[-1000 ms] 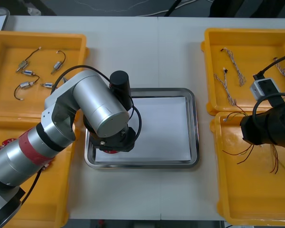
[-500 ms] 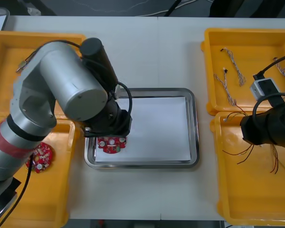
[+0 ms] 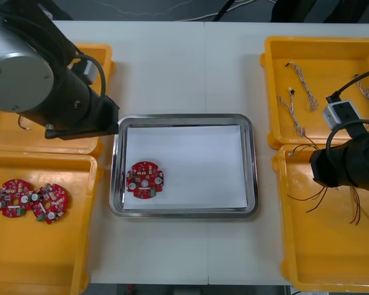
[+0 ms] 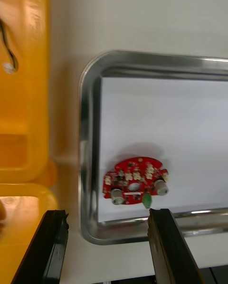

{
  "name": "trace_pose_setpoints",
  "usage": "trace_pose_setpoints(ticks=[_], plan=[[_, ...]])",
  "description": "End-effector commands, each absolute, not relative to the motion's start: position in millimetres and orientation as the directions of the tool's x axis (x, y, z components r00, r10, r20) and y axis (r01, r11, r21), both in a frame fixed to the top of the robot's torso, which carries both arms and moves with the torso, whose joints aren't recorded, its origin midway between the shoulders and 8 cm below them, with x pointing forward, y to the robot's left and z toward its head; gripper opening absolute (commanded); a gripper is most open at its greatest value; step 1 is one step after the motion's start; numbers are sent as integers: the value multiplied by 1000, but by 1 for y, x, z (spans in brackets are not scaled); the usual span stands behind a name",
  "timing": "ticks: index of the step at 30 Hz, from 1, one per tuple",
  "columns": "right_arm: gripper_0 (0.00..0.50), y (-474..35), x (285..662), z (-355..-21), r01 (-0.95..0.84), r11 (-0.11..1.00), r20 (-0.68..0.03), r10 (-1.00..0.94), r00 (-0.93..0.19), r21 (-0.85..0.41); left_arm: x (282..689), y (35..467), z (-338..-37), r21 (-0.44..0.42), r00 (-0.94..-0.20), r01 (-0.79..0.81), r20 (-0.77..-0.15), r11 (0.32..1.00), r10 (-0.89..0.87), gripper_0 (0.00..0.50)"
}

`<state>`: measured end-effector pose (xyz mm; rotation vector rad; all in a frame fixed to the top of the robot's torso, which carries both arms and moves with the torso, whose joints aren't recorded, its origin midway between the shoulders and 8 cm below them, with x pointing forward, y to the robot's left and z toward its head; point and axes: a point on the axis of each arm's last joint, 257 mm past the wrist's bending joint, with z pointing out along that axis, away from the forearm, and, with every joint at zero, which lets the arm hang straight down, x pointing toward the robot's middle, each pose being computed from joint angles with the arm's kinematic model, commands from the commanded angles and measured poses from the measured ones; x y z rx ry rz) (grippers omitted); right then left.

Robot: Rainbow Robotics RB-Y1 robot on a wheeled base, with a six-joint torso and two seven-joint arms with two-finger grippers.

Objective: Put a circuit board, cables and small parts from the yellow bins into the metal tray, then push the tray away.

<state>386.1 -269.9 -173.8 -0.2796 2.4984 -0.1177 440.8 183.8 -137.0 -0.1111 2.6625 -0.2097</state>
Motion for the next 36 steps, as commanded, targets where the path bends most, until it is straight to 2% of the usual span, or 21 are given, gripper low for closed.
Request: trace_pose_setpoints(ticks=[1,7,14,26,36], plan=[[0,-250,383,-166,-263,953,-567,-302,-766,-152,456,234,-98,-64,-845,-16,-532,998,-47,500],[0,-227,376,-170,-386,904,-522,-423,-741,-185,466,284,-91,-35,-844,-61,-532,998,-70,500],[0,-195,376,-171,-494,835,-492,-544,-679,-242,490,323,-86,-21,-822,-82,-564,996,-79,500],[0,-147,383,-181,-649,703,-415,-704,-576,-290,516,352,-86,-44,-792,-108,-600,993,-113,500],[0,-97,395,-193,-771,534,-350,-837,-421,-348,522,371,-73,-33,-762,-141,-634,989,-130,500]])
